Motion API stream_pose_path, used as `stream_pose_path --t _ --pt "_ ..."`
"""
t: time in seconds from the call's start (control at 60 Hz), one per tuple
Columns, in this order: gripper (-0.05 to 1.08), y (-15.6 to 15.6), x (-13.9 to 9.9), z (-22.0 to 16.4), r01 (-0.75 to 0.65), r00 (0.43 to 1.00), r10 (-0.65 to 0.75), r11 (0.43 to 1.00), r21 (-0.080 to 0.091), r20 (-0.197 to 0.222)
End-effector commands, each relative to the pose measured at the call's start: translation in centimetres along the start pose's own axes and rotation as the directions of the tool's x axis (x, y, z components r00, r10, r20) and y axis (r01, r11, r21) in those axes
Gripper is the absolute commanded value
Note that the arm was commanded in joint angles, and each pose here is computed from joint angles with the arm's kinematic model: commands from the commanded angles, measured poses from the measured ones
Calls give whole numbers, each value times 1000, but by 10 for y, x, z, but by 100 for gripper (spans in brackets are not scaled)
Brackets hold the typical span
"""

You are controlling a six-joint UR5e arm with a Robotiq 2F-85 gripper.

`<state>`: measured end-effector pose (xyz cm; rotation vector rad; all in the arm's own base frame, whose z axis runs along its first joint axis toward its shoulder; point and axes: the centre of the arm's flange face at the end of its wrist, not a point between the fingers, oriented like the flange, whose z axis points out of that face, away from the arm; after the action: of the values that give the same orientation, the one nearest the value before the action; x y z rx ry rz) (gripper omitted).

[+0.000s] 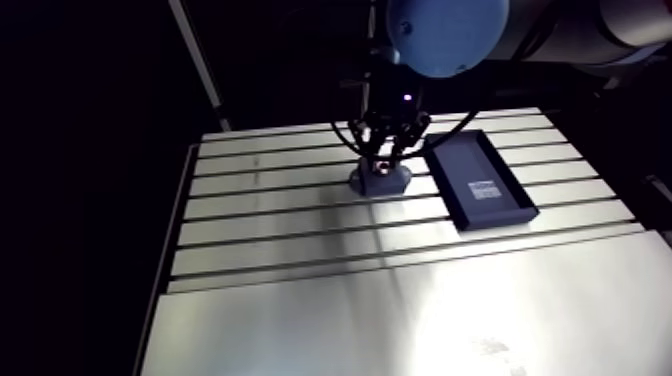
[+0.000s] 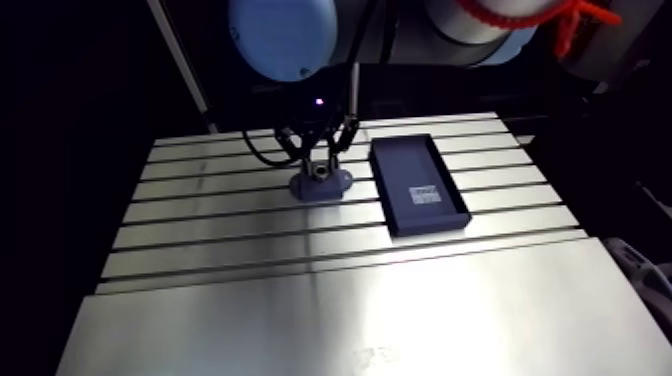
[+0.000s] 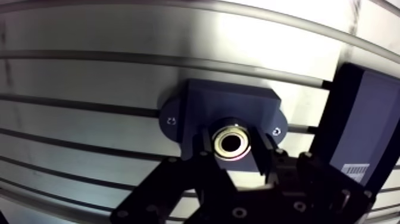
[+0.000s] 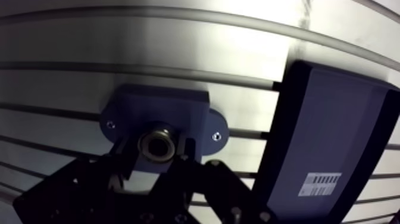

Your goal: Pick up the bearing and press it into the housing until flush.

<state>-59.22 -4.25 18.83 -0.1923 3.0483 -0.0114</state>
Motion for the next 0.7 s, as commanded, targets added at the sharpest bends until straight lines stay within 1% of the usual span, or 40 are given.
stream_pose_path --t 0.017,0.367,0.7 --pt "72 -1 -1 1 0 1000 0 1000 2 1" --pt "72 -1 0 -1 -1 1000 1 1000 -1 -8" --pt "72 1 0 -1 -4 1000 4 1000 0 -10"
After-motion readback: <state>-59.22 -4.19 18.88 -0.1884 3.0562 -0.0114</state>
